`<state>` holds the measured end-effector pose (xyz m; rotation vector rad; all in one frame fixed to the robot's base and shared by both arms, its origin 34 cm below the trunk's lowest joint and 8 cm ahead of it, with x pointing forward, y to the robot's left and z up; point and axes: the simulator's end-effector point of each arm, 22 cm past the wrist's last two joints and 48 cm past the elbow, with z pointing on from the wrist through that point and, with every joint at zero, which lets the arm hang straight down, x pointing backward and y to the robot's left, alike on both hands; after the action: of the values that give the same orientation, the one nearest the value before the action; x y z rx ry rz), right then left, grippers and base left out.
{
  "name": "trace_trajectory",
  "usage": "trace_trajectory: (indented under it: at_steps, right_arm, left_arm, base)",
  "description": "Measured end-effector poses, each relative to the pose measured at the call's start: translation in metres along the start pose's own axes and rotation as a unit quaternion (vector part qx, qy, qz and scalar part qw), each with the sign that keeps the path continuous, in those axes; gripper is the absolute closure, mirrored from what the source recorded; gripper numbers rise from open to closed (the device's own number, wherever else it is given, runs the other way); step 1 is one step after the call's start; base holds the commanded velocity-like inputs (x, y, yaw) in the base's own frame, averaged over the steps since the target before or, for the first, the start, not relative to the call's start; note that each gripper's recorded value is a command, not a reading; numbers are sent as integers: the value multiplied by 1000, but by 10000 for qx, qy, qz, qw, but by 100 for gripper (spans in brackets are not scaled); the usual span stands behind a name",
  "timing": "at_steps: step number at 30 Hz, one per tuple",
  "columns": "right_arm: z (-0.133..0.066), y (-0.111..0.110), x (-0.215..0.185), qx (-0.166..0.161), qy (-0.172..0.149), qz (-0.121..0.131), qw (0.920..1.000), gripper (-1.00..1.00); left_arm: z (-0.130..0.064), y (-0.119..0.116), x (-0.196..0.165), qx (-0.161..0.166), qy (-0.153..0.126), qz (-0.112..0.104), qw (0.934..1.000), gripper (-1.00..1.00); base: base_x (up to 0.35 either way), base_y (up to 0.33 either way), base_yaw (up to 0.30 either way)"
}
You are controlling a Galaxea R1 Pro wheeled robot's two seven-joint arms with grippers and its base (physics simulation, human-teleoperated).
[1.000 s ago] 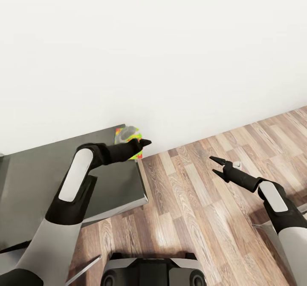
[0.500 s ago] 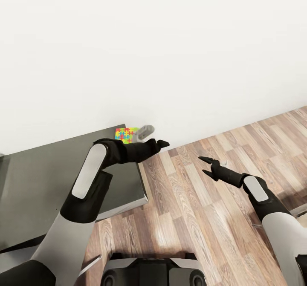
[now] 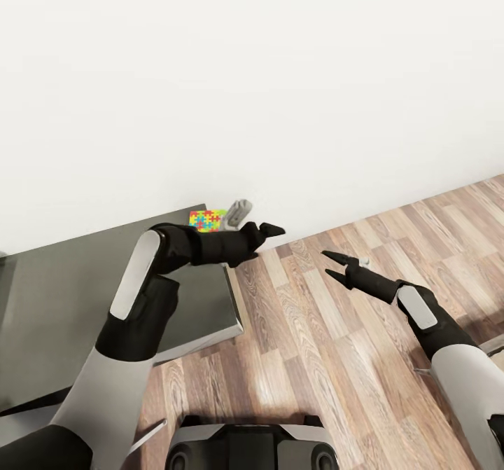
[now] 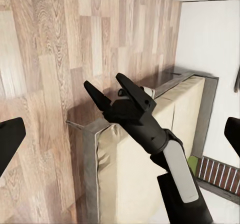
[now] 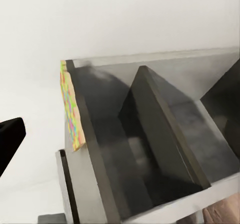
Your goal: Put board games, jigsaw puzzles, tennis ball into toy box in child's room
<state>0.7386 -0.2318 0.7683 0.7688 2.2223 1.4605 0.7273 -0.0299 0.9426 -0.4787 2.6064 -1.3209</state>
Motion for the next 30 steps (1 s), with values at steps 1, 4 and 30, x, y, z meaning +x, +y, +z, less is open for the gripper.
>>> trace_trajectory:
  at_steps: [1,4,30]
  right_arm:
    - [-2,3,-1,-61,5,-20,10000,-100]
    - [-5,6,-2,-158,15,-50,9999,-100]
    - [-22,9,-15,-247,-35,-130,9996,-100]
  left_arm:
    - [-1,-1,-1,43,4,-40,10000,-100]
    - [-3,-3,-3,148,8,-148,9998,-100]
    - [-69,-2,-41,2218,-380,-1223,9667,-100]
  base:
    - [0,0,0]
    - [0,0,0]
    - [0,0,150]
